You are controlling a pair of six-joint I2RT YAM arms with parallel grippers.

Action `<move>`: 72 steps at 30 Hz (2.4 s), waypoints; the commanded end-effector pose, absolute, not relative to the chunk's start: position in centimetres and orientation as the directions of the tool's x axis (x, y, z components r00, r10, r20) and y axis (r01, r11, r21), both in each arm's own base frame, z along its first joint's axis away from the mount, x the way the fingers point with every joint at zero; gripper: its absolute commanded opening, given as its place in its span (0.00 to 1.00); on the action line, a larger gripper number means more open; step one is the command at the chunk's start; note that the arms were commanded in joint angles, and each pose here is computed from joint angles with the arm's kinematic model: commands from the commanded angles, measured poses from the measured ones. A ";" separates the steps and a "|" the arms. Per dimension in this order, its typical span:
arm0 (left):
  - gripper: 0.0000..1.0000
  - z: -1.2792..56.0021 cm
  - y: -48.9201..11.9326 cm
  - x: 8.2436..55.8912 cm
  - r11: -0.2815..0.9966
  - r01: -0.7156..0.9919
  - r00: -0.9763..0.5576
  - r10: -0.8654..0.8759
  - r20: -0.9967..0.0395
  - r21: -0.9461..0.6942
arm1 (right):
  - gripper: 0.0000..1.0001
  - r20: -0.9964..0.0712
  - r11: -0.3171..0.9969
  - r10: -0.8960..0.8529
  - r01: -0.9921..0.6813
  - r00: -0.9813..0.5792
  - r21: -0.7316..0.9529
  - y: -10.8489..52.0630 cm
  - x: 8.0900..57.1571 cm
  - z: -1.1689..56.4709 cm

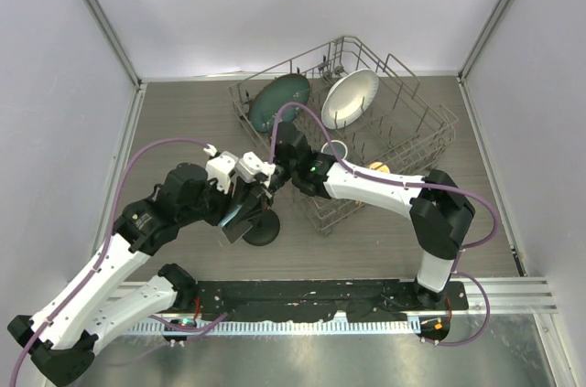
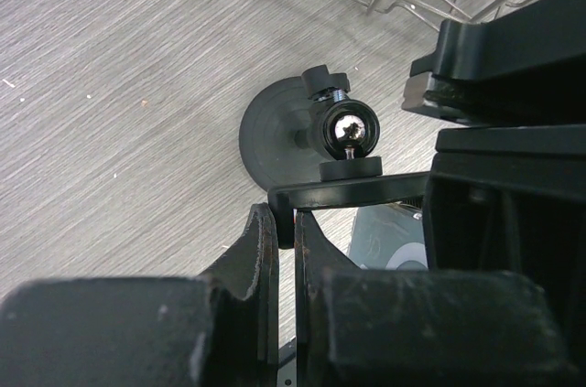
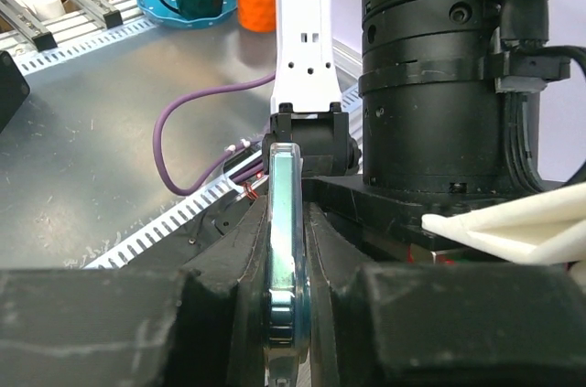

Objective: Place the phone on the phone stand

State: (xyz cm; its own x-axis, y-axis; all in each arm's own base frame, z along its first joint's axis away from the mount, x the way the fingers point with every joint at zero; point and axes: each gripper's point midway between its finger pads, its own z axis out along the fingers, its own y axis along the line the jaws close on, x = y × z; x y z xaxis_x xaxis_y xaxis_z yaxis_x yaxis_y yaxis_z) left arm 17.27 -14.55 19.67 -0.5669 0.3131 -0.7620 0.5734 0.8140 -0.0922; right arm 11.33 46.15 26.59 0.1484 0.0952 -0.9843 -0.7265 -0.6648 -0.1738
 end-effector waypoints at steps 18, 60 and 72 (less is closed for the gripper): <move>0.00 24.4 -13.4 18.0 0.883 0.427 -0.486 0.042 -0.873 -0.195 | 0.01 -0.977 -0.200 0.083 -0.957 0.198 -0.211 46.0 21.1 26.6; 0.00 24.8 -8.3 18.8 0.968 0.110 -0.448 -0.156 -0.880 -0.227 | 0.00 -0.914 0.694 -0.401 -0.671 -0.059 -0.261 40.6 25.8 24.7; 0.00 25.0 -7.8 18.5 0.938 0.049 -0.403 -0.295 -0.866 -0.342 | 0.00 -0.836 0.789 -0.539 -0.413 -0.106 -0.456 41.8 25.9 23.2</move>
State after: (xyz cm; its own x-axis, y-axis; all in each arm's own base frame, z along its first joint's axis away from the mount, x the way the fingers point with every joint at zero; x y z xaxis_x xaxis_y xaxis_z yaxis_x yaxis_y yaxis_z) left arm 18.26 -7.09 21.54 -0.4895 -0.1685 -0.8556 0.0339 0.9767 -0.2117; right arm 19.34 48.45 24.24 -0.0326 -0.4066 -0.9130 -0.7225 0.6408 -0.2596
